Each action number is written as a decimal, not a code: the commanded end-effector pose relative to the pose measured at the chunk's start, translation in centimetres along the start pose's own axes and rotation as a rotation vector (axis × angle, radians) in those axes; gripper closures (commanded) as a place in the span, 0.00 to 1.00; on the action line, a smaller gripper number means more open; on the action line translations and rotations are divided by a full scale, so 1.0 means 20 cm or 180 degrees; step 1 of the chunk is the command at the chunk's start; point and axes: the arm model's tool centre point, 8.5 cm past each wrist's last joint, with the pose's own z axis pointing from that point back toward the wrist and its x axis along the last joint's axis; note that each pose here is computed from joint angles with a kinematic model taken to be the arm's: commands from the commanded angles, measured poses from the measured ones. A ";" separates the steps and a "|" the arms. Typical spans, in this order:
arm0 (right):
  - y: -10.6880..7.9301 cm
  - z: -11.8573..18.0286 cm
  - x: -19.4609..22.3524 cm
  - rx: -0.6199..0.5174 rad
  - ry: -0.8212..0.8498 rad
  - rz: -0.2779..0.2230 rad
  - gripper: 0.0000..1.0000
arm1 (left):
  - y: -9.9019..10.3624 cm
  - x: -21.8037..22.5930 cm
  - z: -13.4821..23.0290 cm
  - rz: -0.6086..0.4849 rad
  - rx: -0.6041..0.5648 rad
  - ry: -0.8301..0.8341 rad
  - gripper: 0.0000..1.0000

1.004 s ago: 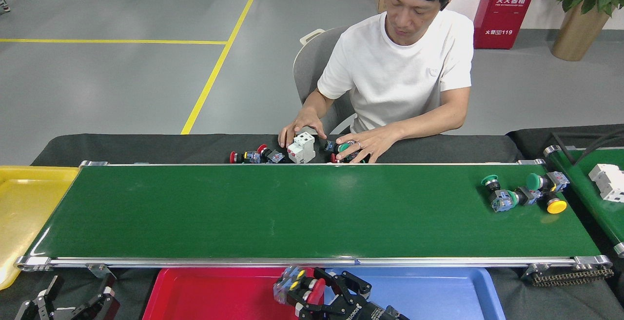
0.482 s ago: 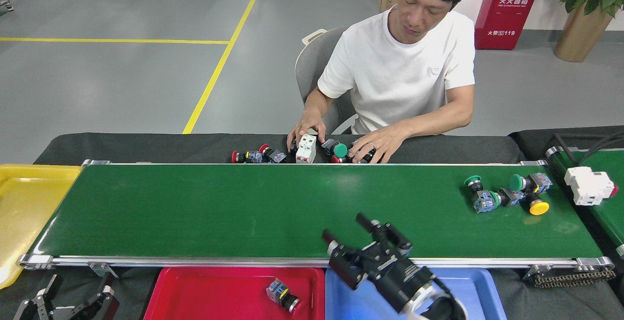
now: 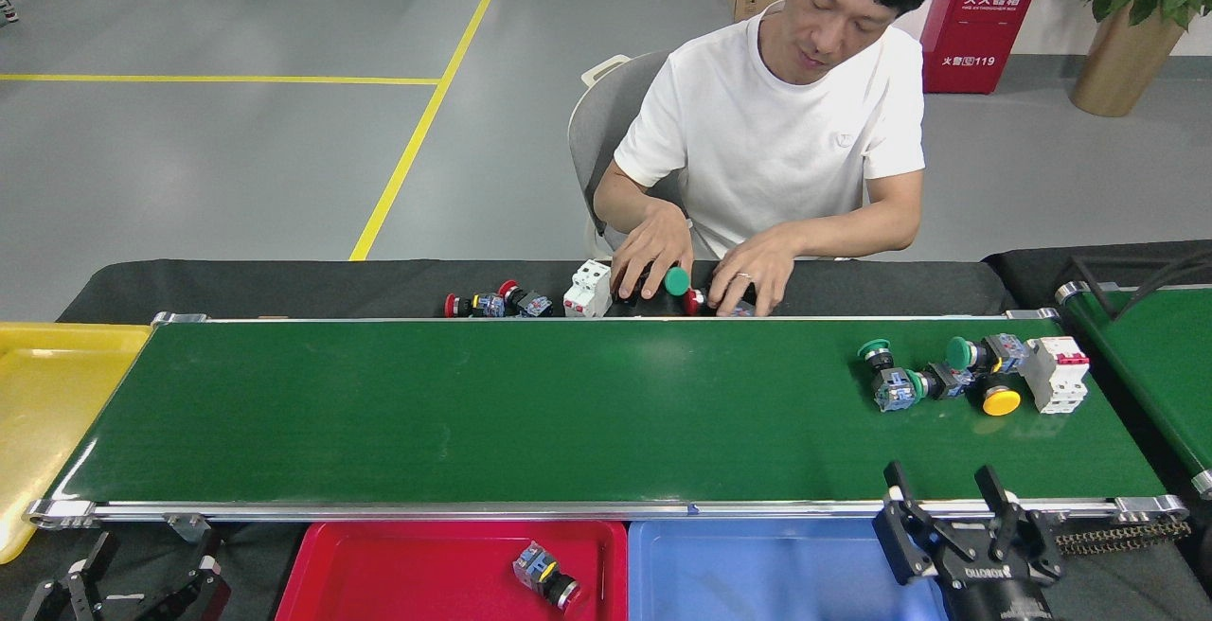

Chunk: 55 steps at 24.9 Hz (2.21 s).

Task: Pick switch part from conveyor to tray

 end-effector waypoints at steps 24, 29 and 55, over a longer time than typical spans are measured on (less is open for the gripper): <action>0.19 -0.83 0.55 0.0622 0.0510 0.0226 0.05 | 0.07 0.05 -0.10 -0.0042 0.0151 -0.0126 0.00; 0.23 -0.91 0.55 0.0783 0.0553 0.0286 0.08 | 0.08 0.05 -0.12 -0.0026 0.0158 -0.0128 0.00; -0.05 -0.34 1.07 0.0317 -0.1995 -0.0076 0.92 | 0.05 0.09 -0.12 -0.0041 0.0102 -0.0226 0.00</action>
